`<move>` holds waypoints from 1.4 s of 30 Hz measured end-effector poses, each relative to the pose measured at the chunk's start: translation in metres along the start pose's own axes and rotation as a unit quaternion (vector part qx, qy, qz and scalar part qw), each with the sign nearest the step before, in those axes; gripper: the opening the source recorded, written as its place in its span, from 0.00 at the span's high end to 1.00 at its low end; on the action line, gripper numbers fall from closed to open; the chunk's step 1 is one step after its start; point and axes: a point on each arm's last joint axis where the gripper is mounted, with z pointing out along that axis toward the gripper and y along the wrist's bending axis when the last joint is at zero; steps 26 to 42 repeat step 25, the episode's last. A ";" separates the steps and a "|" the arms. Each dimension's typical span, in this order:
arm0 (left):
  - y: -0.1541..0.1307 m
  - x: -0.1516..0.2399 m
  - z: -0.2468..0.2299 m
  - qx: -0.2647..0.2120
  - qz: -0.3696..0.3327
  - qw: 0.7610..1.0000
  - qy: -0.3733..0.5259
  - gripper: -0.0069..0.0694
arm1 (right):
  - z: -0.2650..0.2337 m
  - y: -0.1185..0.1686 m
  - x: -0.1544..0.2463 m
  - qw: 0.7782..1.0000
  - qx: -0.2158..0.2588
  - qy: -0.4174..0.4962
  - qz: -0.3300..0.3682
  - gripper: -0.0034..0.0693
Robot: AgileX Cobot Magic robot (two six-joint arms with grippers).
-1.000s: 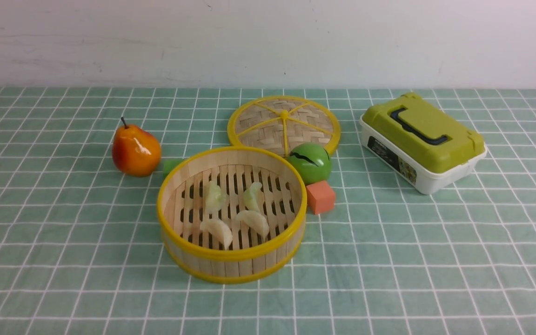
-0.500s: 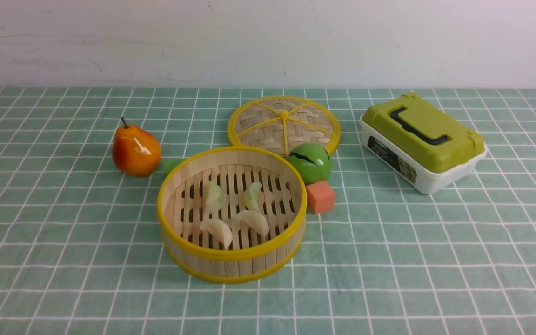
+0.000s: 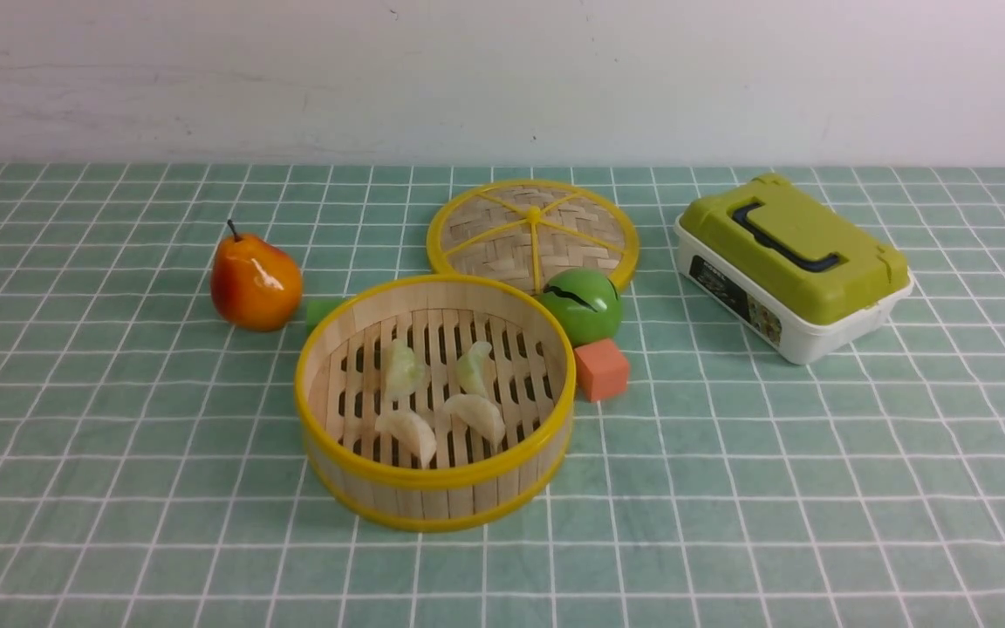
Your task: Put the dumplings into the steamer on the table with the blue tablecloth.
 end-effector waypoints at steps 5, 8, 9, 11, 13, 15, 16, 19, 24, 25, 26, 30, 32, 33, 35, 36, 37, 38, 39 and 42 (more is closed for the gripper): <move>0.000 0.000 0.000 0.000 0.000 1.000 0.000 0.93 | 0.000 0.000 0.000 1.000 0.000 0.000 0.000 0.77; 0.000 0.000 0.000 0.000 0.000 1.000 0.000 0.93 | 0.000 0.000 0.000 1.000 0.000 0.000 0.000 0.76; 0.000 0.000 0.000 0.000 0.000 1.000 0.000 0.93 | 0.000 0.000 0.000 1.000 0.000 0.000 0.000 0.76; 0.000 0.000 0.000 0.000 0.000 1.000 0.000 0.92 | 0.000 0.000 0.000 1.000 0.000 0.000 0.000 0.76; 0.000 0.000 0.000 0.000 0.000 1.000 0.000 0.92 | 0.000 0.000 0.000 1.000 0.000 0.000 0.000 0.76; 0.000 0.000 0.000 0.000 0.000 1.000 0.000 0.92 | 0.000 0.000 0.000 1.000 0.000 0.000 0.000 0.75; 0.000 0.000 0.000 0.000 0.000 1.000 0.000 0.92 | 0.000 0.000 0.000 1.000 0.000 0.000 0.000 0.75; 0.000 0.000 0.000 0.000 0.000 1.000 0.000 0.91 | 0.000 0.000 0.000 1.000 0.000 0.000 0.000 0.75; 0.000 0.000 0.000 0.000 0.001 1.000 0.000 0.91 | 0.000 0.000 0.000 1.000 0.000 0.000 0.000 0.75; 0.000 0.000 0.000 0.000 0.001 1.000 0.000 0.91 | 0.000 0.000 0.000 1.000 0.000 0.000 0.000 0.75; 0.000 0.000 0.000 0.000 0.001 1.000 0.000 0.91 | 0.000 0.000 0.000 1.000 0.000 0.000 0.000 0.75; 0.000 0.000 0.000 0.000 0.001 1.000 0.000 0.91 | 0.000 0.000 0.000 1.000 0.000 0.000 0.000 0.75; 0.000 0.000 0.000 0.000 0.001 1.000 0.000 0.91 | 0.000 0.000 0.000 1.000 0.000 0.000 0.000 0.75; 0.000 0.000 0.000 0.000 0.001 1.000 0.000 0.91 | 0.000 0.000 0.000 1.000 0.000 0.000 0.000 0.75; 0.000 0.000 0.000 0.000 0.001 1.000 0.000 0.91 | 0.000 0.000 0.000 1.000 0.000 0.000 0.000 0.75; 0.000 0.000 0.000 0.000 0.001 1.000 0.000 0.91 | 0.000 0.000 0.000 1.000 0.000 0.000 0.000 0.75; 0.000 0.000 0.000 0.000 0.001 1.000 0.000 0.91 | 0.000 0.000 0.000 1.000 0.000 0.000 0.000 0.75; 0.000 0.000 0.000 0.000 0.001 1.000 0.000 0.91 | 0.000 0.000 0.000 1.000 0.000 0.000 0.000 0.75; 0.000 0.000 0.000 0.000 0.001 1.000 0.000 0.91 | 0.000 0.000 0.000 1.000 0.000 0.000 0.000 0.75; 0.000 0.000 0.000 0.000 0.001 1.000 0.000 0.91 | 0.000 0.000 0.000 1.000 0.000 0.000 0.000 0.75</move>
